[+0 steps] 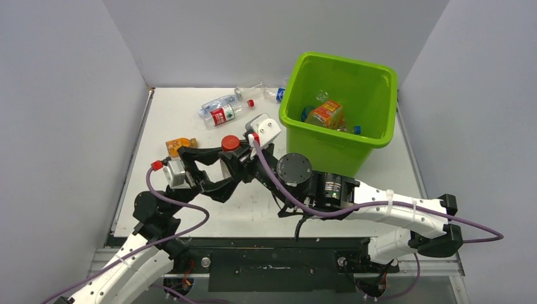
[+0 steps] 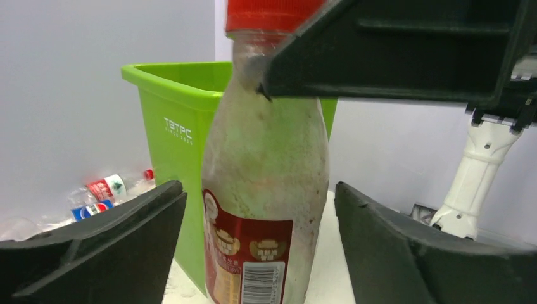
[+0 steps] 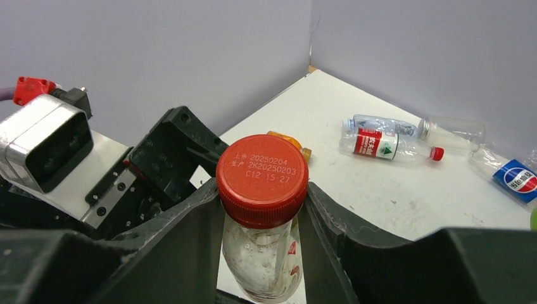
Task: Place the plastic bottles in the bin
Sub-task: Pick up the plastic bottle at the center of the board, then place the plastic bottle in the trash bin.
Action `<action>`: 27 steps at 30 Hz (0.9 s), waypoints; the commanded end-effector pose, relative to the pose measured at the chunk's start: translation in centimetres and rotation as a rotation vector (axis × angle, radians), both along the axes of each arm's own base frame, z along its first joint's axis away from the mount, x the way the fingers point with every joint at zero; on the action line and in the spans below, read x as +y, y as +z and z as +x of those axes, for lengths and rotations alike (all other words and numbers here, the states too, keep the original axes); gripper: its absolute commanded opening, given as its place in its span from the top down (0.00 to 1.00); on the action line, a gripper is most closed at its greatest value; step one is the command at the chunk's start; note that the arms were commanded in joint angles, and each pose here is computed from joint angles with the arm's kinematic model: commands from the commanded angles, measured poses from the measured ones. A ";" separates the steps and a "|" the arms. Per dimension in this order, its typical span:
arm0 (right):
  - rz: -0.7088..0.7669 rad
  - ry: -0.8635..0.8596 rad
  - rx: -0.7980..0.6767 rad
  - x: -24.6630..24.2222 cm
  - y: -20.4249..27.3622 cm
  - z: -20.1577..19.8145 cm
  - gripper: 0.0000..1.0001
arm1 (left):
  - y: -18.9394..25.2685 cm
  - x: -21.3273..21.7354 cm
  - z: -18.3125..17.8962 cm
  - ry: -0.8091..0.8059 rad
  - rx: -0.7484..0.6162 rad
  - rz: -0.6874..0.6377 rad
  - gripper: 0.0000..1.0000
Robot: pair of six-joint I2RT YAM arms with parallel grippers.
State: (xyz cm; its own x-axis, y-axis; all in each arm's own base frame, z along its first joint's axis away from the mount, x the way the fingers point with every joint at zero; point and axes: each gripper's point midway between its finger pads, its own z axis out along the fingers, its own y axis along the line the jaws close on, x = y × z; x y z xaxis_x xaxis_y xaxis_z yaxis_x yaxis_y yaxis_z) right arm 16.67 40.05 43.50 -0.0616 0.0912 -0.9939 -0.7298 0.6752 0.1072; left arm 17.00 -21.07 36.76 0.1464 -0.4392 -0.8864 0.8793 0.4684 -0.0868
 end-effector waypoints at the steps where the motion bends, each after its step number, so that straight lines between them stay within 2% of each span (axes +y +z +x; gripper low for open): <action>1: 0.045 -0.025 -0.017 -2.9 3.5 0.0 0.95 | 1.8 0.9 -0.3 0.034 -0.048 -0.054 0.02; 4: 0.050 -0.113 -0.066 -7.2 6.9 0.5 0.95 | 2.0 1.6 0.1 0.086 -0.038 -0.080 0.04; 9: 0.097 -0.360 -0.125 -16.9 12.1 2.0 0.95 | 2.5 3.5 1.7 0.210 0.004 -0.124 0.04; 12: 0.009 -0.565 -0.170 -21.0 12.9 3.4 0.95 | 2.4 4.3 2.8 0.274 0.041 -0.146 0.04; 16: -0.123 -0.831 -0.204 -24.0 12.2 6.2 0.95 | 2.1 4.5 3.3 0.296 0.060 -0.146 0.04; 21: -0.006 -0.942 -0.136 -28.4 12.3 14.1 0.95 | 1.5 4.3 3.8 0.306 0.073 -0.128 0.04; 24: 0.002 -0.974 -0.101 -28.2 11.1 16.9 0.95 | 1.3 4.2 4.0 0.310 0.081 -0.119 0.04; 27: 0.103 -0.945 -0.027 -29.0 9.6 20.5 0.95 | 1.3 4.1 4.0 0.312 0.082 -0.116 0.04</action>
State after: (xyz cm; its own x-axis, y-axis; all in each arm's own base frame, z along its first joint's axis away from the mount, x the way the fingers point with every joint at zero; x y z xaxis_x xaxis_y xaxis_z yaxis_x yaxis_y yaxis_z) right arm 34.33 10.67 54.28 0.1299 0.0129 -0.9914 0.2116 0.9765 0.0404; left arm 21.08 -17.34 36.62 0.1898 -0.4744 -0.8596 0.6916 0.6860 -0.2259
